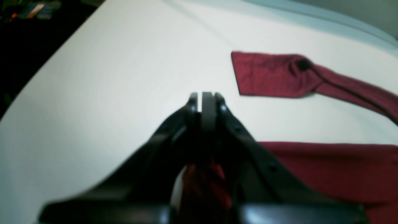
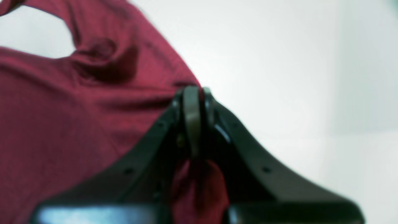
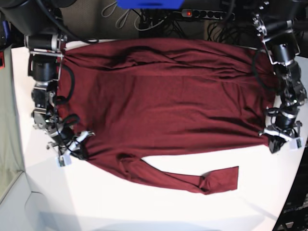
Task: Layout the t-shirt on the table in an organized manner, then fold the t-shirt properly
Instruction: 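Move the right gripper along the shirt side and grasp near the sleeve, then fold the shirt lengthwise with both grippers, lifting the side over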
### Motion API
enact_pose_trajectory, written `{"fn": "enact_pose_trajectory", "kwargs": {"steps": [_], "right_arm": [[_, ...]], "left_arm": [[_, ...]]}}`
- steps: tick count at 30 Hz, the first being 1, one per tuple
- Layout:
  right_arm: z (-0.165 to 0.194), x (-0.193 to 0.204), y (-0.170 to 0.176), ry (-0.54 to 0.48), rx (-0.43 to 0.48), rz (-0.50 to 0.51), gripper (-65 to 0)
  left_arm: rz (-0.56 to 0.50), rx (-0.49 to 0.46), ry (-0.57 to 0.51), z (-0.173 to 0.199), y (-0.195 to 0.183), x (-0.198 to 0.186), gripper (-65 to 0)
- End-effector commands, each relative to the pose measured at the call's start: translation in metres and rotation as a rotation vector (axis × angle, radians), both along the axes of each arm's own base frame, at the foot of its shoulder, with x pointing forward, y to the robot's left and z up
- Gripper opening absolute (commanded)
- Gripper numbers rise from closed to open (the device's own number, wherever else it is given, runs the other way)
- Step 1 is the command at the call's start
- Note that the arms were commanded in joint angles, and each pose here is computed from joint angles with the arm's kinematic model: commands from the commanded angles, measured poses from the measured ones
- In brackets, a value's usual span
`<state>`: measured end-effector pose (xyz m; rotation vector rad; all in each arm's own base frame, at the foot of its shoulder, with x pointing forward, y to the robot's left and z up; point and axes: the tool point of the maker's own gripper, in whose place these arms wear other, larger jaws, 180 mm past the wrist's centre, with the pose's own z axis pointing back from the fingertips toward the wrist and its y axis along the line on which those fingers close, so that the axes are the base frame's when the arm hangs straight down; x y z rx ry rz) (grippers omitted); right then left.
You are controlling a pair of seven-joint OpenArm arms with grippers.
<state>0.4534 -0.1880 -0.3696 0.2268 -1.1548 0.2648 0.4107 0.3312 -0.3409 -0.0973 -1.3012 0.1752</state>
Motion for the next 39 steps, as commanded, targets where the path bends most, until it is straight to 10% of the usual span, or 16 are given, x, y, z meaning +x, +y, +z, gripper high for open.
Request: {"fn": "enact_pose_trajectory", "kwargs": {"steps": [1, 18, 39], "right_arm": [[0.031, 0.012, -0.008, -0.089, 0.011, -0.017, -65.0], [0.048, -0.071, -0.012, -0.155, -0.055, -0.008, -65.0], [-0.012, -0.147, -0.006, 0.015, -0.046, 0.005, -65.0]], "left_arm": [[0.003, 0.016, -0.089, 0.032, 0.007, 0.010, -64.7], [-0.001, 0.021, -0.161, 0.054, 0.004, -0.029, -64.7], [0.061, 0.006, -0.062, 0.014, 0.019, -0.082, -64.7]]}}
